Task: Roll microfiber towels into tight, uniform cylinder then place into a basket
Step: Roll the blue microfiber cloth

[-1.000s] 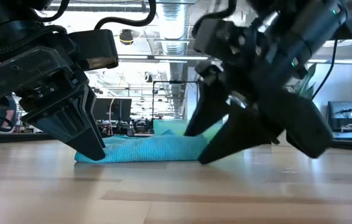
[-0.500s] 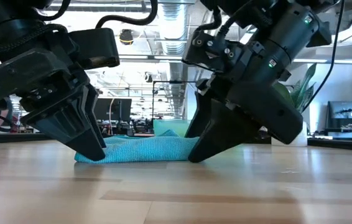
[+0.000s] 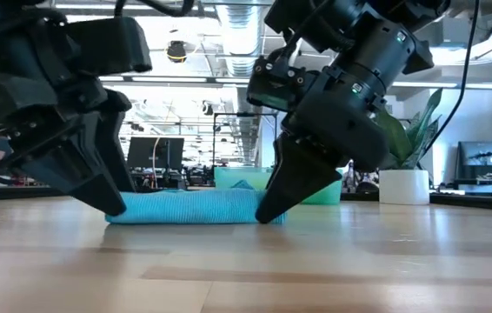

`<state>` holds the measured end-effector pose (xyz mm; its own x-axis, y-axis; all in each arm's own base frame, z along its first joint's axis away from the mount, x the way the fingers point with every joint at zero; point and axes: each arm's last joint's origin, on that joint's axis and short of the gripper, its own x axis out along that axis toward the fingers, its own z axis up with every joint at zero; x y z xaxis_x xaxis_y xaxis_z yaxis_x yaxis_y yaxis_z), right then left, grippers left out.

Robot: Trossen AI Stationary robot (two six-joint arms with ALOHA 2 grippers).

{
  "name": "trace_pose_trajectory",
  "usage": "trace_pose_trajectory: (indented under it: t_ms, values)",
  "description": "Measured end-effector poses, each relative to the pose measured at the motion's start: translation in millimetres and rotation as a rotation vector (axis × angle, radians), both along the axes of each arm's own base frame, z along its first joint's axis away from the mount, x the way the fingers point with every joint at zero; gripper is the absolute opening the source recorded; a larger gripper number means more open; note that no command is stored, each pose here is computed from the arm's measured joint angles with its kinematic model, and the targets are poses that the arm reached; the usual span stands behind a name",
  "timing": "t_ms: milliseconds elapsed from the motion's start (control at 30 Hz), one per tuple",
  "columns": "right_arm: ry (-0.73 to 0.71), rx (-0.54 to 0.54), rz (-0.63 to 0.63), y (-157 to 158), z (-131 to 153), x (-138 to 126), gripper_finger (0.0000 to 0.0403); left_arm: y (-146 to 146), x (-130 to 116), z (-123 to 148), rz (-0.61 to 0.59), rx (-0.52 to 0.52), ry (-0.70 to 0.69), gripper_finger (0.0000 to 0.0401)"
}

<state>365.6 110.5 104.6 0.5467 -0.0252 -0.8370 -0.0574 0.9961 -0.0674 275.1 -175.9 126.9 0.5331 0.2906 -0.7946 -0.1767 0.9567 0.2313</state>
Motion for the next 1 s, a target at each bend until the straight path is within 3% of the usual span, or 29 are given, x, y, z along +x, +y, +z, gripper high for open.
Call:
trace_pose_trajectory:
  t_ms: [233, 500, 833, 1000]
  values:
    - [0.006, 0.033, -0.027, 0, 0, 0, 0.0062, -13, -1, 12, -0.074, 0.111, -0.02, 0.016]
    - [0.007, 0.067, -0.063, -1, 0, 0, 0.0056, -32, -5, 23, -0.163, 0.225, -0.097, 0.016]
    - [-0.013, 0.083, -0.059, 0, 0, 1, 0.0056, -21, 5, -19, -0.148, 0.311, 0.014, 0.016]
    - [-0.011, 0.085, -0.056, 0, 0, 1, 0.0056, -19, 3, -20, -0.096, 0.321, 0.008, 0.016]
